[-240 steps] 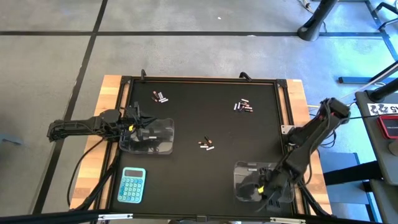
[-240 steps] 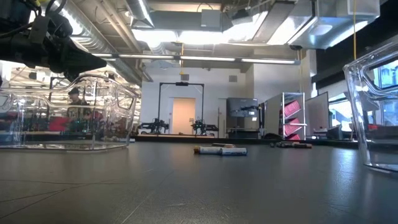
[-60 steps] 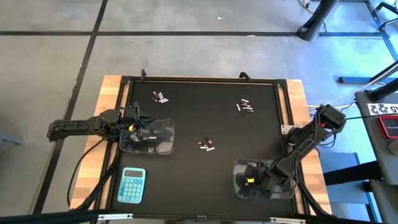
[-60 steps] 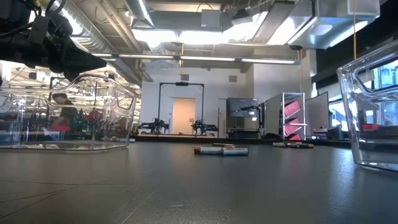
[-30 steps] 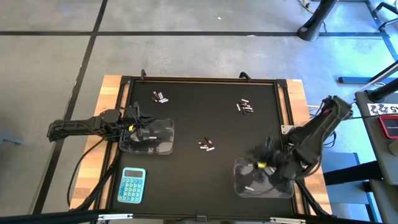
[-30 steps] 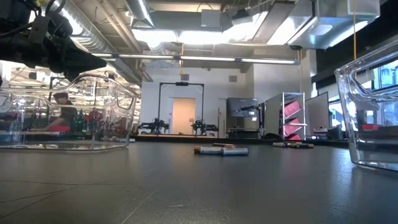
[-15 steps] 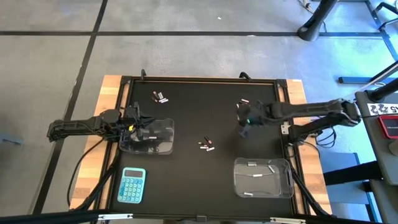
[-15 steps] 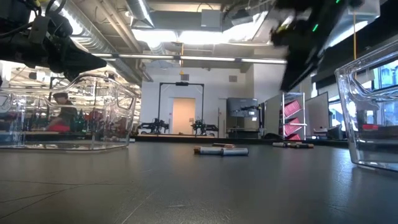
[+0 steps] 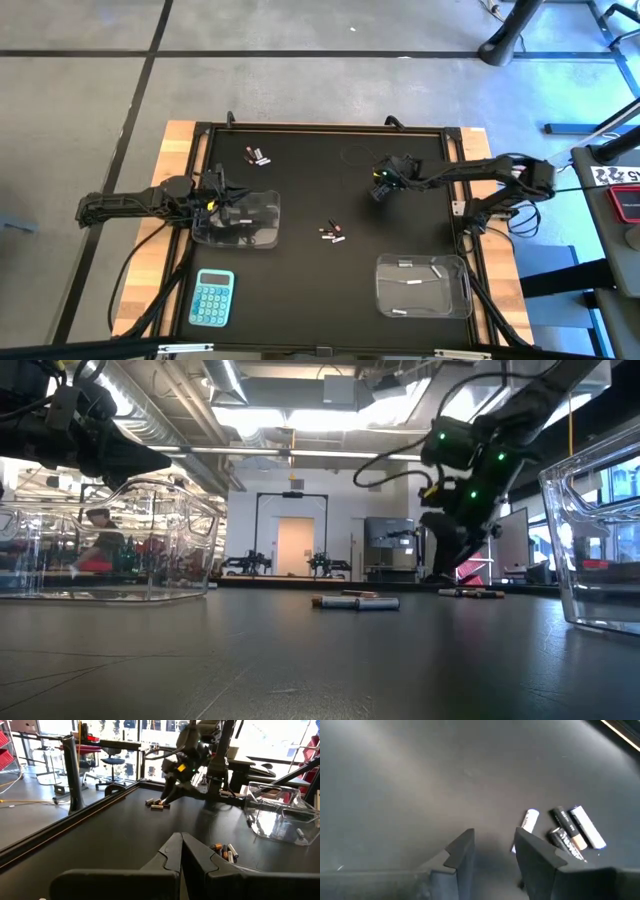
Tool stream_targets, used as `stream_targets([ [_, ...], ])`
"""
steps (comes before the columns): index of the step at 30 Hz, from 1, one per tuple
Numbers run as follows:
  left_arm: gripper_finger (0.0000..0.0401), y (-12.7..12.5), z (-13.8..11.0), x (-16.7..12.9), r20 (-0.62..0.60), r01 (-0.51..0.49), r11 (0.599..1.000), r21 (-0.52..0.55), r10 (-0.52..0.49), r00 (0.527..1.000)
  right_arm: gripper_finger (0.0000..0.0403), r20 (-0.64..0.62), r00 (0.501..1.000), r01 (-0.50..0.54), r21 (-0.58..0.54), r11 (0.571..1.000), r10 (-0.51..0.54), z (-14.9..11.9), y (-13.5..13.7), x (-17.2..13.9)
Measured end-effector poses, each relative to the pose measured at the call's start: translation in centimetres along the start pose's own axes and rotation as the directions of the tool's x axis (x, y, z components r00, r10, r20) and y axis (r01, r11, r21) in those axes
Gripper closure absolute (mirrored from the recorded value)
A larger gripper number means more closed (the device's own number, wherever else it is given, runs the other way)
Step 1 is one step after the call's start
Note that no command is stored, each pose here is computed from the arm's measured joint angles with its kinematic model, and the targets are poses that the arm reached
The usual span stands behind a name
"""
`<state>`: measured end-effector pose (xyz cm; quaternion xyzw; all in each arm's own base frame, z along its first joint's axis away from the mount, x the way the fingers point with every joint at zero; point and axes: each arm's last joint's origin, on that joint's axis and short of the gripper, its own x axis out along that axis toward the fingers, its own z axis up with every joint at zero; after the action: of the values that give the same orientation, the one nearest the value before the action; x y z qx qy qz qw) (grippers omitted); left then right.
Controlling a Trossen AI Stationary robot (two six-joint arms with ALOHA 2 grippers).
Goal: Sort batteries
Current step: Put the white battery into the right transparent bin
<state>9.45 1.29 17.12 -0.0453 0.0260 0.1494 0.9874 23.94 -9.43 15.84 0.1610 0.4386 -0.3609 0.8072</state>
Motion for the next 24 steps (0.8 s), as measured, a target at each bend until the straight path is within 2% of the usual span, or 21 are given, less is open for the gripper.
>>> stream_targets([
  [6, 0.0401, 0.0, 0.0, 0.0, 0.0, 0.0, 1.0, 0.0, 0.0, 1.0, 0.0191, 0.003, 1.0, 0.02, 0.039, 0.999, -0.021, 0.1, -0.2, 1.3],
  [9, 0.0401, 0.0, 0.0, 0.0, 0.0, 0.0, 1.0, 0.0, 0.0, 1.0, 0.0161, -0.013, 0.997, 0.078, 0.08, 0.994, -0.077, 0.0, -0.6, 1.8],
  [11, 0.0401, 0.0, 0.0, 0.0, 0.0, 0.0, 1.0, 0.0, 0.0, 1.0, 0.0155, -0.021, 0.994, 0.11, 0.099, 0.989, -0.109, -0.1, -1.0, 2.0],
  [16, 0.0401, 0.0, 0.0, 0.0, 0.0, 0.0, 1.0, 0.0, 0.0, 1.0, 0.0175, -0.044, 0.995, 0.099, 0.135, 0.986, -0.093, 0.0, -1.4, 2.3],
  [24, 0.0401, 0.0, 0.0, 0.0, 0.0, 0.0, 1.0, 0.0, 0.0, 1.0, 0.0248, -0.136, 0.991, 0.034, 0.17, 0.985, -0.011, -0.4, -2.0, 3.2],
])
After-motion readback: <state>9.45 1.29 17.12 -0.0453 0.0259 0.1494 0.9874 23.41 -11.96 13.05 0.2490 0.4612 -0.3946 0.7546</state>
